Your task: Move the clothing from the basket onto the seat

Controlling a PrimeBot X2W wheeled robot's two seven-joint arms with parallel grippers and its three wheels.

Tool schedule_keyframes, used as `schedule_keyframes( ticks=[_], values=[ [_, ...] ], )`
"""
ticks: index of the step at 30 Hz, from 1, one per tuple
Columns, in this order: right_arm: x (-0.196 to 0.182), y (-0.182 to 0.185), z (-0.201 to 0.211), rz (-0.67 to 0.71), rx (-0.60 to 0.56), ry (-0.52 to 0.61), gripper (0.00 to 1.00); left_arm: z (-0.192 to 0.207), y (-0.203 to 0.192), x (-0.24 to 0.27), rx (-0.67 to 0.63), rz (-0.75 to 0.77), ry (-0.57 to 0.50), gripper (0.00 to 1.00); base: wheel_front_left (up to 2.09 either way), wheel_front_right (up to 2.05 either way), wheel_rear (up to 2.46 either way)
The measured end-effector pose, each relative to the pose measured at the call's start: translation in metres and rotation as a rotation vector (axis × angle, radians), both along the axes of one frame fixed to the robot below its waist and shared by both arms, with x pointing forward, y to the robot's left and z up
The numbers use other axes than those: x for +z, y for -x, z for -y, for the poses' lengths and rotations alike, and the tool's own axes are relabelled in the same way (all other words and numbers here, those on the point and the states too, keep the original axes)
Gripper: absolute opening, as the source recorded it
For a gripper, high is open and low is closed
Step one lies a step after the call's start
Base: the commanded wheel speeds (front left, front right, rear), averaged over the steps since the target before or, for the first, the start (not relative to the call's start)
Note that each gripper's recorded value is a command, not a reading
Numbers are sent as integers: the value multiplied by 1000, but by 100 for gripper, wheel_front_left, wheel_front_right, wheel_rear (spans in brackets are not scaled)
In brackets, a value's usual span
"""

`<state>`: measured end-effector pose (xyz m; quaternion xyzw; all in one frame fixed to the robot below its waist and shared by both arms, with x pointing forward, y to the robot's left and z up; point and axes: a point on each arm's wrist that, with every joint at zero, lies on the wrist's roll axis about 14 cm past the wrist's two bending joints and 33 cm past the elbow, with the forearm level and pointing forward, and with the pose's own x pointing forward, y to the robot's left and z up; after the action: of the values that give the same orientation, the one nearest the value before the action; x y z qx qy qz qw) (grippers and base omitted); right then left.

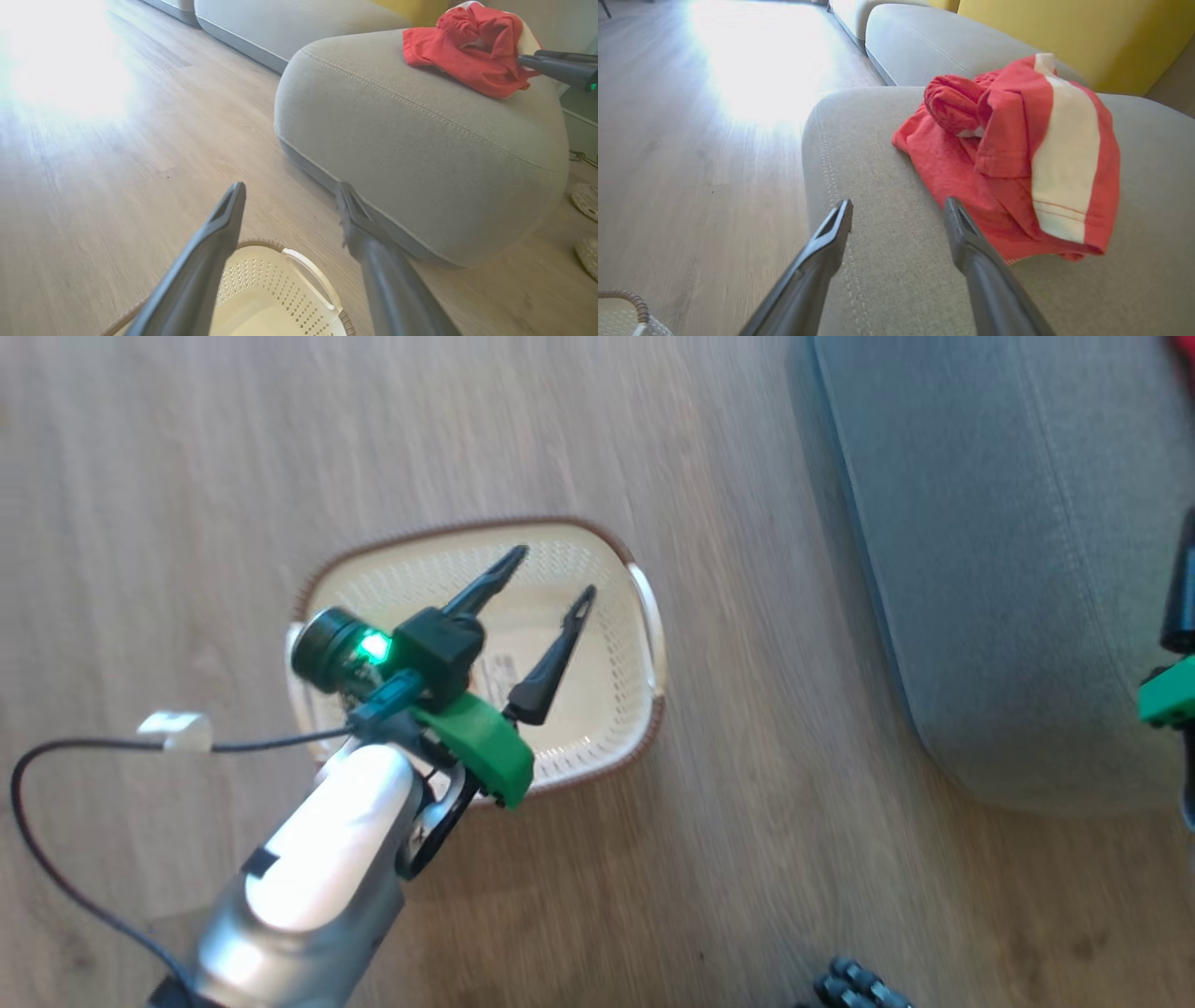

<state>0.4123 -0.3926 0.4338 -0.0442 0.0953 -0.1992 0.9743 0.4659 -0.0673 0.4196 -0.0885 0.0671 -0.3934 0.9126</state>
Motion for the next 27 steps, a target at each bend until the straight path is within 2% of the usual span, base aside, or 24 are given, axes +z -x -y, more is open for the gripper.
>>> schedule_keyframes(
  ticks=[5,6,12,21,27],
  values=[
    [18,-12,-31,70,95,-19,100,-34,-2,14,128,9,-10,100,0,0,0],
    [25,-18,-50,100,144,-35,100,-55,-2,19,202,4,-11,100,0,0,0],
    [33,-35,-109,153,281,-113,100,-124,6,34,419,18,-35,100,0,0,0],
    [52,-48,-196,204,494,-178,100,-222,50,42,717,13,-70,100,0,0,0],
    [62,-42,-230,228,560,-220,100,-262,78,49,842,33,-93,100,0,0,0]
  ],
)
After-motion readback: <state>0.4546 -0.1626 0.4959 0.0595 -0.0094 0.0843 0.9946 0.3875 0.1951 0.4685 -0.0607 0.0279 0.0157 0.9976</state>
